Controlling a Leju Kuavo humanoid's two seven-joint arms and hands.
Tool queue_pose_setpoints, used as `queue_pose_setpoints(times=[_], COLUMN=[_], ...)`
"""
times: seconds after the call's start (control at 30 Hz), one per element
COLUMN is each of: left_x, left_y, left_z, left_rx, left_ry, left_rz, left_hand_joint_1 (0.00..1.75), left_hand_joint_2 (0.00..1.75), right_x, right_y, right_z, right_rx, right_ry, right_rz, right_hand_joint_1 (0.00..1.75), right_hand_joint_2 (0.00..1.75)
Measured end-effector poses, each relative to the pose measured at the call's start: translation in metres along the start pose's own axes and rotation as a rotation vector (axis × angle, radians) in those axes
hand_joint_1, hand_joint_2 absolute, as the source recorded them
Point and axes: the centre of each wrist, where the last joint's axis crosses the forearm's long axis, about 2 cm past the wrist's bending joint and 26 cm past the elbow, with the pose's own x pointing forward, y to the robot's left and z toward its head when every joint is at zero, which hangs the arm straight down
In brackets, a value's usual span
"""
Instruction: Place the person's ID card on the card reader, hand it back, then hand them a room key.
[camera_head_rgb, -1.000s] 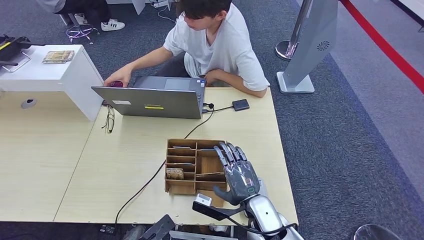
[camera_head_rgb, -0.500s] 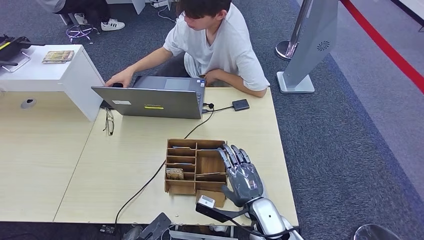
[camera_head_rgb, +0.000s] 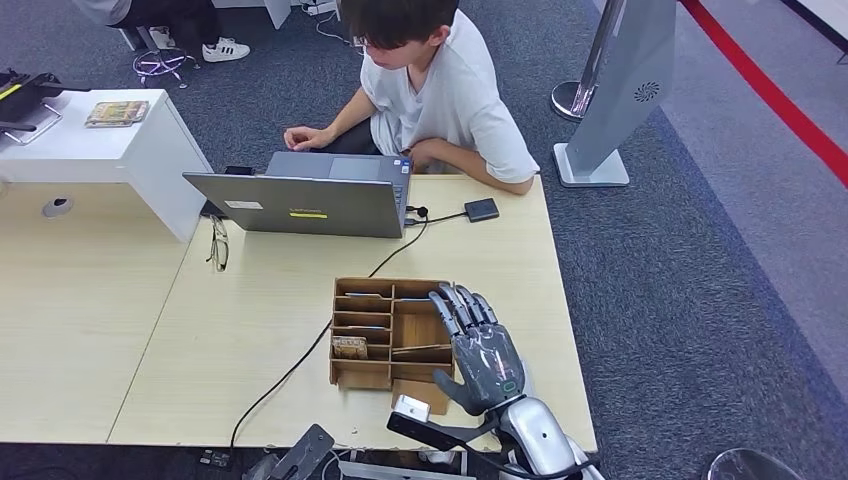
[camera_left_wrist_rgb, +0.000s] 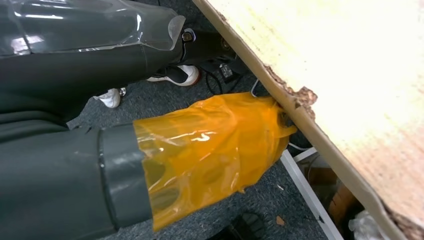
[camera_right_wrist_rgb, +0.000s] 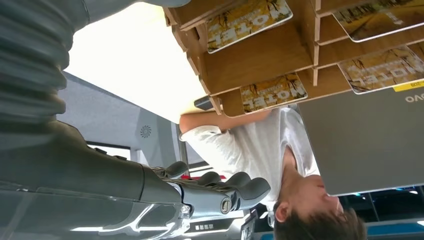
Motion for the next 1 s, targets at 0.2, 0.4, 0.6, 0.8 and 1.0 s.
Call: queue_pose_setpoints(times=[0.2, 0.4, 0.6, 0.8, 1.0], left_x=[-0.035, -0.086, -0.083, -0.079, -0.078], left_y=[0.0, -0.002, -0.008, -0.01, -0.012], left_z=[-0.02, -0.046, -0.051, -0.054, -0.053], left_rx=[0.112, 0.176, 0.155, 0.15, 0.15], left_ry=[-0.021, 0.026, 0.086, 0.119, 0.134], left_rz=[0.088, 0.104, 0.144, 0.17, 0.192], left_hand_joint_1=[0.0, 0.0, 0.0, 0.0, 0.0], left_hand_joint_2=[0.0, 0.0, 0.0, 0.0, 0.0], right_x=[0.004, 0.006, 0.008, 0.01, 0.011], right_y=[-0.005, -0.004, -0.002, -0.001, 0.0], right_z=[-0.004, -0.005, -0.004, -0.003, -0.003], right_rx=[-0.038, -0.047, -0.035, -0.024, -0.018], right_ry=[-0.066, -0.105, -0.117, -0.121, -0.122], right_rz=[-0.06, -0.068, -0.065, -0.063, -0.061], right_hand_joint_1=[0.01, 0.05, 0.12, 0.11, 0.11], right_hand_joint_2=[1.75, 1.75, 1.75, 1.75, 1.75])
